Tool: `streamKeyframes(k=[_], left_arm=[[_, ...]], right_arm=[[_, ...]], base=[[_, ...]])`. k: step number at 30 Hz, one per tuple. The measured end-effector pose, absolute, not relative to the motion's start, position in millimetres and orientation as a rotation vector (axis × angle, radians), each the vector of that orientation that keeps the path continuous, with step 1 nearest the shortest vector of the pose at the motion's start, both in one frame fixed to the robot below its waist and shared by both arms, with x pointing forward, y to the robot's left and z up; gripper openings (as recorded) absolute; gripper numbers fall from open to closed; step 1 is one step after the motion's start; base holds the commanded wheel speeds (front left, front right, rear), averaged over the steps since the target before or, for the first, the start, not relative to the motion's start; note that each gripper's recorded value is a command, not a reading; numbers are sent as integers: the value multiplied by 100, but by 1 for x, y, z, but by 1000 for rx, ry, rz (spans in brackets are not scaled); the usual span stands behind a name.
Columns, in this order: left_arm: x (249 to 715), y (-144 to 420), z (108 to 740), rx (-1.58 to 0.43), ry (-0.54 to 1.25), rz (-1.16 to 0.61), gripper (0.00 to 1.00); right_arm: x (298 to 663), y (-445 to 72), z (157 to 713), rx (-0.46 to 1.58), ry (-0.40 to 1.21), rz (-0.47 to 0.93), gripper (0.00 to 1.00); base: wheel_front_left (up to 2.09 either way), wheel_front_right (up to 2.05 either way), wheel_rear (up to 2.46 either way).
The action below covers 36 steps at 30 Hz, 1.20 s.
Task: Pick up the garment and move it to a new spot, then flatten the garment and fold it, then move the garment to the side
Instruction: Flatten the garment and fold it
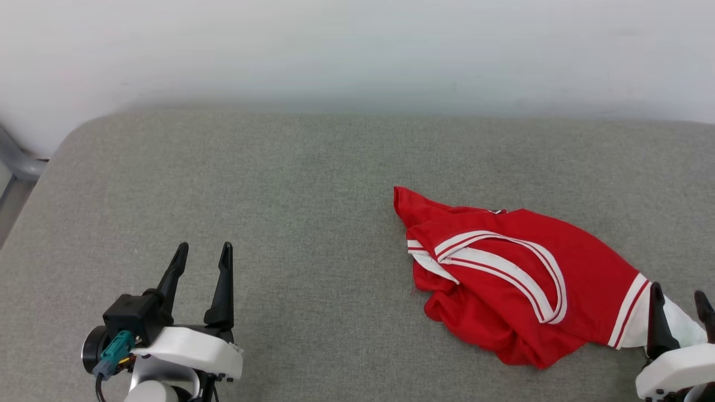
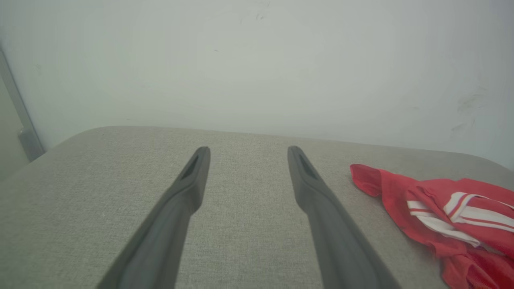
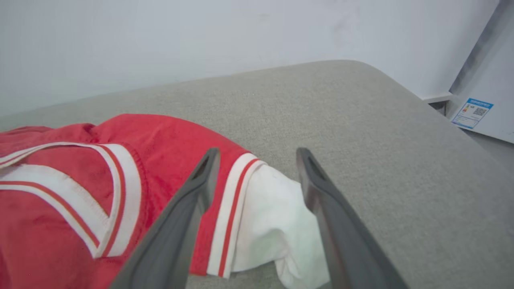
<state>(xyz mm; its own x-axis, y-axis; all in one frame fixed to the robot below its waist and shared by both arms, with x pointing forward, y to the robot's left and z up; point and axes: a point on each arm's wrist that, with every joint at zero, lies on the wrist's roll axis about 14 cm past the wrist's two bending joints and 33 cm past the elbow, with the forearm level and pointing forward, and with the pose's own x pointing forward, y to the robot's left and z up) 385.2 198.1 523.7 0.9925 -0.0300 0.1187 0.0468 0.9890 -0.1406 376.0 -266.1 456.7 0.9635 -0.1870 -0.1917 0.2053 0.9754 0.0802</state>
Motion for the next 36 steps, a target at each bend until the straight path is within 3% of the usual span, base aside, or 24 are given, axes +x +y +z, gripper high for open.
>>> streamKeyframes(k=[10,19,36], left_arm=[[369,191,525,-141,-106,-54,100],[373,174,520,-104,-51,-123,100],[446,53,501,-12,248,-533,100]], right_arm=[[367,-223,514,81,-48,-58,100],[345,-188,531,95,-53,47,100],[356,-194,522,56,18,26,100]], base=[[0,0,0],[0,0,0],[0,0,0]])
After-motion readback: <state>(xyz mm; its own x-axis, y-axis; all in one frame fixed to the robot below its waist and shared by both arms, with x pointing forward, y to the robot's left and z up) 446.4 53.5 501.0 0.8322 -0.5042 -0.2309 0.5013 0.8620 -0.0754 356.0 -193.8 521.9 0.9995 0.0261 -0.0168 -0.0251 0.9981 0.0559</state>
